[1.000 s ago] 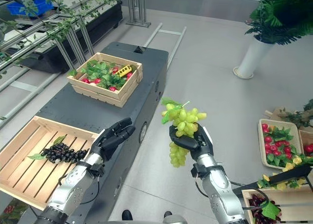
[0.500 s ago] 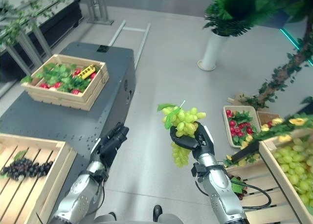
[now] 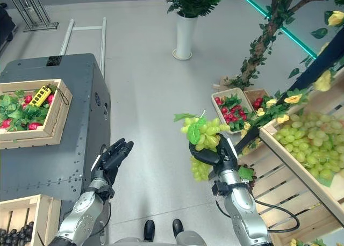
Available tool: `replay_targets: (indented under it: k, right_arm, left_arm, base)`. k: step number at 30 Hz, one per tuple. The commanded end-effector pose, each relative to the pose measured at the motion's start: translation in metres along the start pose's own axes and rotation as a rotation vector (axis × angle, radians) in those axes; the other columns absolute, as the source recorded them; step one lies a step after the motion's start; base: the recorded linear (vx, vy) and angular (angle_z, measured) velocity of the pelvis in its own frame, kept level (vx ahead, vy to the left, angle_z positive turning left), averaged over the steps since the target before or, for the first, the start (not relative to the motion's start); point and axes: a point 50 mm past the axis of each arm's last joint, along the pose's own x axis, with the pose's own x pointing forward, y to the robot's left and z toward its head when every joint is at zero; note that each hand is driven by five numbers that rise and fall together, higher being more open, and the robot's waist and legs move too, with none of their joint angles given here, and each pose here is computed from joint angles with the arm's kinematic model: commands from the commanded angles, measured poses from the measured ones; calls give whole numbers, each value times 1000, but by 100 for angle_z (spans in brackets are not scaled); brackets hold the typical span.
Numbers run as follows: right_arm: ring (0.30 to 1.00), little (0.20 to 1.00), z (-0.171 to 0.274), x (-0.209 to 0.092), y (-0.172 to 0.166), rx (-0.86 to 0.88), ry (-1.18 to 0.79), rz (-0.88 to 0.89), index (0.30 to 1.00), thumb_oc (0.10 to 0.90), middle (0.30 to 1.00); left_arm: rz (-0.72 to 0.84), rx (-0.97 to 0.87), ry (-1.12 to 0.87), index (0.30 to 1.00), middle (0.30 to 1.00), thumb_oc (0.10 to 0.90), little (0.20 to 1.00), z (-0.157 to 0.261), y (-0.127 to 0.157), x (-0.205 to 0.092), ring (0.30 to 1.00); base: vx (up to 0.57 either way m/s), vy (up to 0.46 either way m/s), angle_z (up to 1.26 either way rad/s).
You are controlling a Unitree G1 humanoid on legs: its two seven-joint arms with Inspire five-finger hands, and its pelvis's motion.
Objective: Pick up the fruits from the basket on one side to the basket on the other side
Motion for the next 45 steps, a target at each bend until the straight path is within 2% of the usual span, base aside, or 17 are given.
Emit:
replay_targets:
  k: [1, 5, 8, 14, 18, 22, 28, 33, 39, 45]
  right_arm:
    - [300, 300, 77, 0, 4, -44, -427, 96, 300, 400, 300]
    - [300, 300, 84, -2, 8, -14, -445, 195, 300, 400, 300]
    - [300, 300, 91, 5, 25, 26, -463, 336, 300, 400, 300]
    - [300, 300, 95, 17, 45, 13, -482, 431, 300, 400, 300]
    - [300, 300, 94, 18, 50, -6, -466, 464, 300, 400, 300]
    - [300, 300, 96, 23, 49, -35, -438, 454, 300, 400, 300]
    - [300, 300, 100, 21, 34, -68, -439, 436, 300, 400, 300]
    - [300, 300, 120, 27, 39, -118, -503, 504, 300, 400, 300]
    - [300, 300, 136, 9, 30, -124, -581, 503, 300, 400, 300]
    - [300, 300, 158, 7, 31, 31, -651, 600, 300, 400, 300]
  left_arm:
    - [-66, 19, -165, 900, 900, 800, 900, 23, -11, 1, 900]
    - [-65, 65, -161, 900, 900, 800, 900, 23, -10, -1, 900]
    - [23, 94, -189, 900, 900, 800, 900, 33, 9, -2, 900]
    - [125, 74, -201, 900, 900, 800, 900, 44, 24, 8, 900]
    - [159, 26, -178, 900, 900, 800, 900, 40, 23, 11, 900]
    - [190, -72, -146, 900, 900, 800, 900, 29, 14, 13, 900]
    - [169, -67, -146, 900, 900, 800, 900, 19, 10, 2, 900]
    - [174, -71, -162, 900, 900, 800, 900, 21, 11, 1, 900]
    - [204, -36, -162, 900, 900, 800, 900, 23, 18, 10, 900]
    - [206, -25, -111, 900, 900, 800, 900, 11, 23, 10, 900]
  base:
    - [-36, 172, -13]
    - [-59, 140, -42]
    - [-132, 46, -115]
    - [-70, -63, -104]
    - [-36, -229, -65]
    - [-44, -249, -39]
    - [-50, -189, -20]
    - [-36, 62, -52]
    - [71, 139, -33]
    - [54, 77, -4]
